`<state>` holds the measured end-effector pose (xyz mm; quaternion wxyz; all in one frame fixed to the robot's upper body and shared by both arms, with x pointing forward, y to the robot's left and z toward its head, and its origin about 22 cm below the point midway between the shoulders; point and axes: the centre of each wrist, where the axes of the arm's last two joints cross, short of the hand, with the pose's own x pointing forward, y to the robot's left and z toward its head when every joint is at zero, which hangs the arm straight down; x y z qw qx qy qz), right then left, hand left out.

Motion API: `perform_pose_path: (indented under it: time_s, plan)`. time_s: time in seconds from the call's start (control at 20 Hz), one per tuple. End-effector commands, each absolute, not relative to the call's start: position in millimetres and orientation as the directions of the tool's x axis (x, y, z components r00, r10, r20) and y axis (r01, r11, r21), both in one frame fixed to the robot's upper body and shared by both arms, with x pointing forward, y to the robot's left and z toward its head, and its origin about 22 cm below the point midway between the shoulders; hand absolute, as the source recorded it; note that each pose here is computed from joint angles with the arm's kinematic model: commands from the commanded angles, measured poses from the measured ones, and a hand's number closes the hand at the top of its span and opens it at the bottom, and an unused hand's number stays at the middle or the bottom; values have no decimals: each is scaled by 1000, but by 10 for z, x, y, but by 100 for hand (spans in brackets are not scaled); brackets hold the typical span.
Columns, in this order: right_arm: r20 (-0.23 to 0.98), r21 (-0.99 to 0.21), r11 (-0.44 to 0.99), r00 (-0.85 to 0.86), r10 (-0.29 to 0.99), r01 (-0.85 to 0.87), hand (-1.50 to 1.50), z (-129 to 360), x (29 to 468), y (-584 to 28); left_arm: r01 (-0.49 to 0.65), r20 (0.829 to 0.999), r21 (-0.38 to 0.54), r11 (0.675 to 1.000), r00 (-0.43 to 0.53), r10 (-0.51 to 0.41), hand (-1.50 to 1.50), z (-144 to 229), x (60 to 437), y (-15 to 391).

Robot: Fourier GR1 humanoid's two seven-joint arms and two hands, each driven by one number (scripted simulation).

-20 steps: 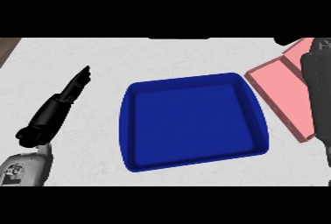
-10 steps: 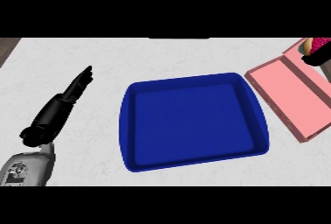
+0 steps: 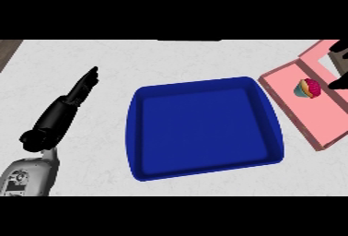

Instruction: Pick the cupcake from the tray and place it in the cardboard box

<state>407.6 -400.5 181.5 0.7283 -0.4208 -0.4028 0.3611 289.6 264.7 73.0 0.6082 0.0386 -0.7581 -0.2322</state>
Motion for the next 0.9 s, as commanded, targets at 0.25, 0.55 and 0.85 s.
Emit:
perform_pose_path:
  time_s: [0.25, 0.55, 0.85]
  plan:
    - [783, -614, 748, 78, 617, 250, -150, 2041, 4015, -4150, 197, 902, 402, 894, -250, -351, 0, 674, 2910, 2755]
    - [971, -204, 858, -13, 238, 471, -150, 1958, 3882, -4453, 211, 908, 392, 895, -242, -341, 0, 629, 2891, 2786]
    - [980, -137, 783, -32, 197, 607, -150, 1601, 3546, -4906, 219, 905, 394, 893, -264, -334, 0, 641, 2901, 2695]
